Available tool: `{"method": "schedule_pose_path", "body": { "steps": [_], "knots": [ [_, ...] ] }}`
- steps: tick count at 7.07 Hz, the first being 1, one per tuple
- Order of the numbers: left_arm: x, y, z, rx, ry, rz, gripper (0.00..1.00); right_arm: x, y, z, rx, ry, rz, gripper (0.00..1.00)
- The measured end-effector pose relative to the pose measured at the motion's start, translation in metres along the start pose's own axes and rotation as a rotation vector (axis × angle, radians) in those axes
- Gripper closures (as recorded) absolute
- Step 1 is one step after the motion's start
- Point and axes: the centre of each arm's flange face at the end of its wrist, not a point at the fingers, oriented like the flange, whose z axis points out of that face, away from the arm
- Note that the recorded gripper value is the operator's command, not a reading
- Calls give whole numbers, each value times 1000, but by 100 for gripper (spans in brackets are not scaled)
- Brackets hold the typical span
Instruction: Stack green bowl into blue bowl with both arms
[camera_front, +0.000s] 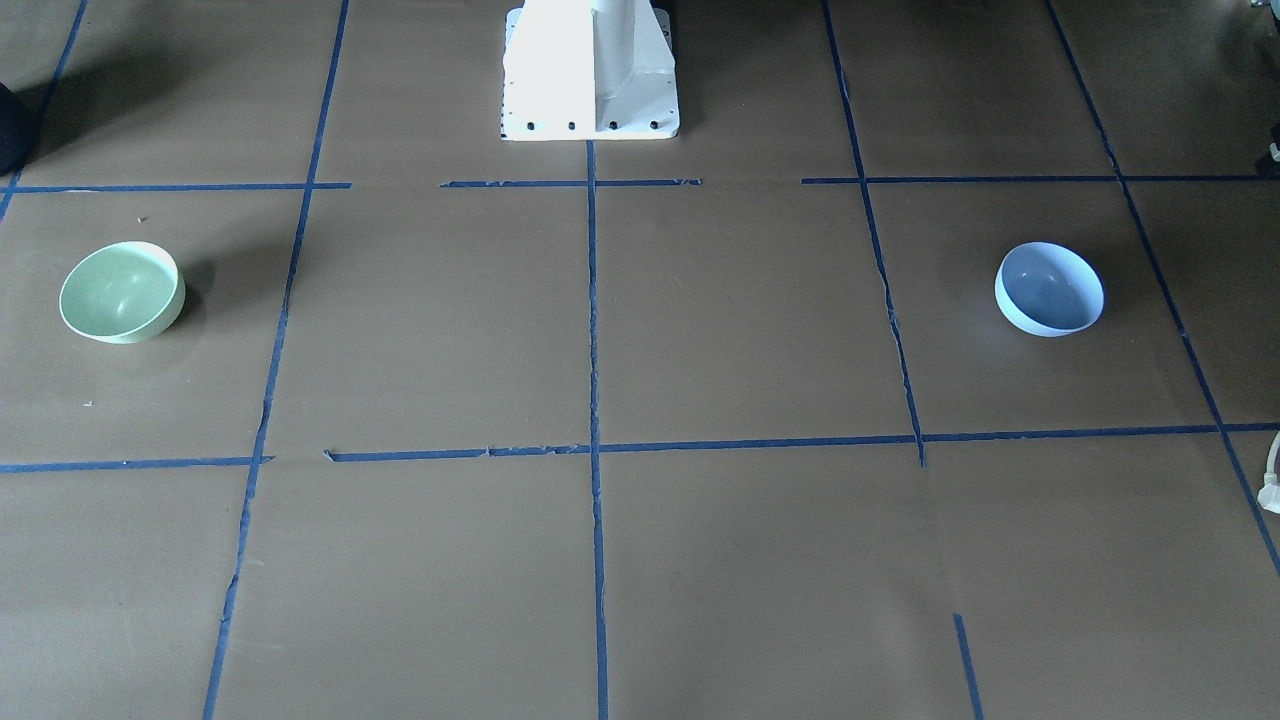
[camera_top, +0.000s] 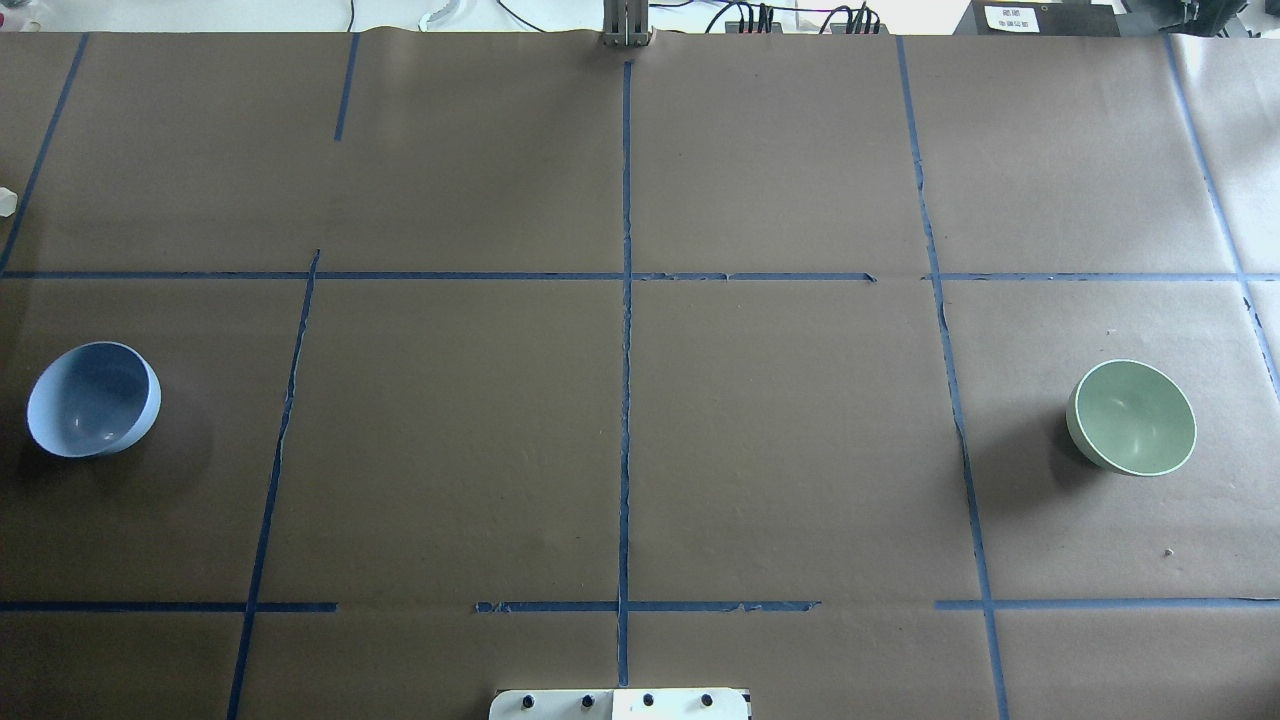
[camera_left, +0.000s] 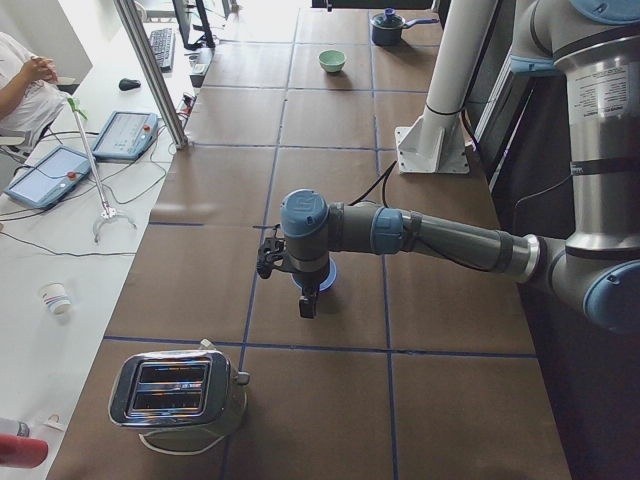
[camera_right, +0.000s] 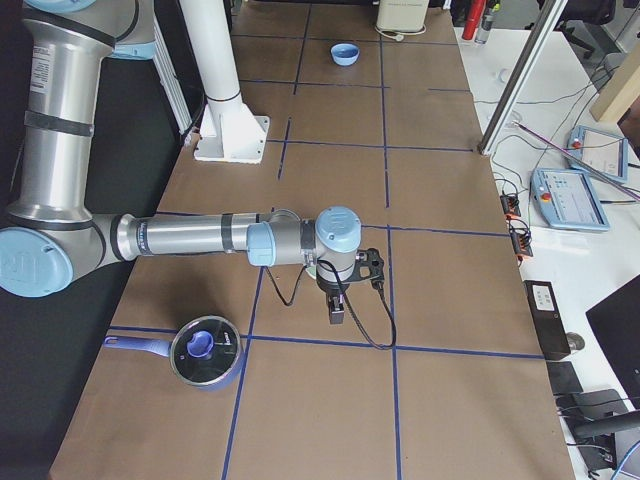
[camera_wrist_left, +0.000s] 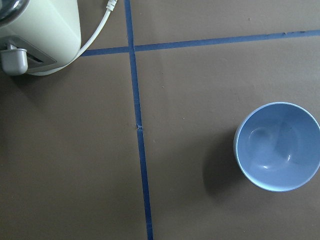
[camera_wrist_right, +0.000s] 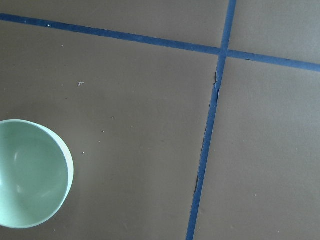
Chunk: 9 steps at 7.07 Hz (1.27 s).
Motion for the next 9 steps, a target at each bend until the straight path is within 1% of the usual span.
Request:
{"method": "schedule_pose_path", "body": {
  "steps": [1, 2, 4, 7, 9],
  "knots": [
    [2, -2, -1, 2, -3, 10, 0, 1, 5, 2, -3, -15, 3, 0],
    [3, -4, -1, 5, -17, 26, 0, 2, 7, 3, -5, -16, 4, 0],
    [-2, -3, 1, 2, -63, 37, 0, 4, 8, 4, -8, -14, 6, 0],
    [-3, -3, 2, 0, -63, 31, 0, 2, 8, 3, -4, -18, 3, 0],
    [-2, -5, 5, -4, -61, 32, 0, -2, 3, 0, 8, -20, -8, 0]
  ]
}}
